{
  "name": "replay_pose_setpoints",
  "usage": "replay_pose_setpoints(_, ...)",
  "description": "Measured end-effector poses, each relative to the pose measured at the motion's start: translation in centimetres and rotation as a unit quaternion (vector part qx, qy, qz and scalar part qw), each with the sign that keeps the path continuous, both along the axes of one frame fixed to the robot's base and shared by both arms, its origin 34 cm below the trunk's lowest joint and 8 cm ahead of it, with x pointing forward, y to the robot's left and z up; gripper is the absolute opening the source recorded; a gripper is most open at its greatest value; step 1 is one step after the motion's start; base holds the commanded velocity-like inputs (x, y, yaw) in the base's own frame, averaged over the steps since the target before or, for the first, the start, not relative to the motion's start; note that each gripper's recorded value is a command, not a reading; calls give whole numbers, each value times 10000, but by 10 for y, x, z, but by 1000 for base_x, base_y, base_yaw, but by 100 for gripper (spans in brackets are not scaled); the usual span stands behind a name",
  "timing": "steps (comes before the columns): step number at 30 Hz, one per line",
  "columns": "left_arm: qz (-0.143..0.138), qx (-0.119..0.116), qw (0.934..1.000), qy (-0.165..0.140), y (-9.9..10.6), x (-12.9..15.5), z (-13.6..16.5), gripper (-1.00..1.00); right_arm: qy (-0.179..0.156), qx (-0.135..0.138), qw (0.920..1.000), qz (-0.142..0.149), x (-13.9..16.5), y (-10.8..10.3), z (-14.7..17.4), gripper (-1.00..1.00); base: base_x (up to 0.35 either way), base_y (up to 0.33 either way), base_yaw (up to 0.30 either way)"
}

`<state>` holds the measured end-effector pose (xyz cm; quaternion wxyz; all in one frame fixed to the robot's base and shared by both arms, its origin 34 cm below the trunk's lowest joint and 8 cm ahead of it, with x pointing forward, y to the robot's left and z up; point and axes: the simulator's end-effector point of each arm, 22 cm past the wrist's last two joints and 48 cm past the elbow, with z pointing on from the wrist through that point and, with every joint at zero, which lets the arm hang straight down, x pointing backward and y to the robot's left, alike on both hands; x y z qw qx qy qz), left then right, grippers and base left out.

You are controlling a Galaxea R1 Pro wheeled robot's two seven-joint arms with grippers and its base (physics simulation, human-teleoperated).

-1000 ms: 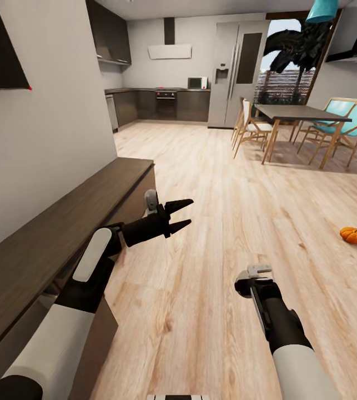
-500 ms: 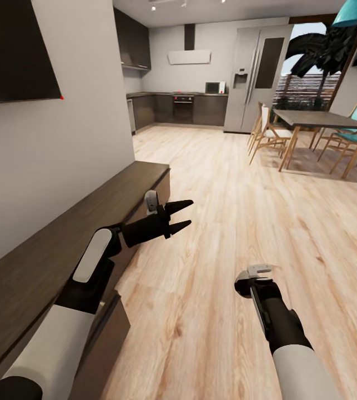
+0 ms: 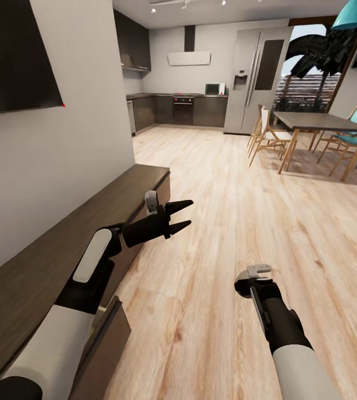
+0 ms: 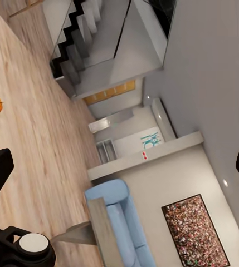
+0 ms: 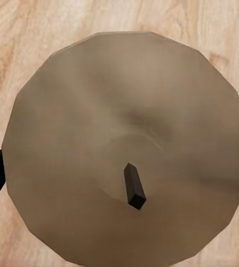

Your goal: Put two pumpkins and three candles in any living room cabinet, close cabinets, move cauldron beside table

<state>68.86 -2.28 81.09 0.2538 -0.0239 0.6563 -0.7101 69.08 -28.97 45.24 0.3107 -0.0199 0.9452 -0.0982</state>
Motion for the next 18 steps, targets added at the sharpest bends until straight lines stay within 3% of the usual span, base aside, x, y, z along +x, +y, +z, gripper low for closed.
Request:
replay_pose_setpoints(12, 6, -33, 10000, 37, 2, 1, 1, 100, 2, 6, 10000, -2, 1, 0, 4, -100, 0, 1, 0)
replay_pose_setpoints(18, -2, -44, 9997, 221, 2, 4, -11, 100, 2, 8, 10000, -2, 1, 0, 4, -100, 0, 68, 0)
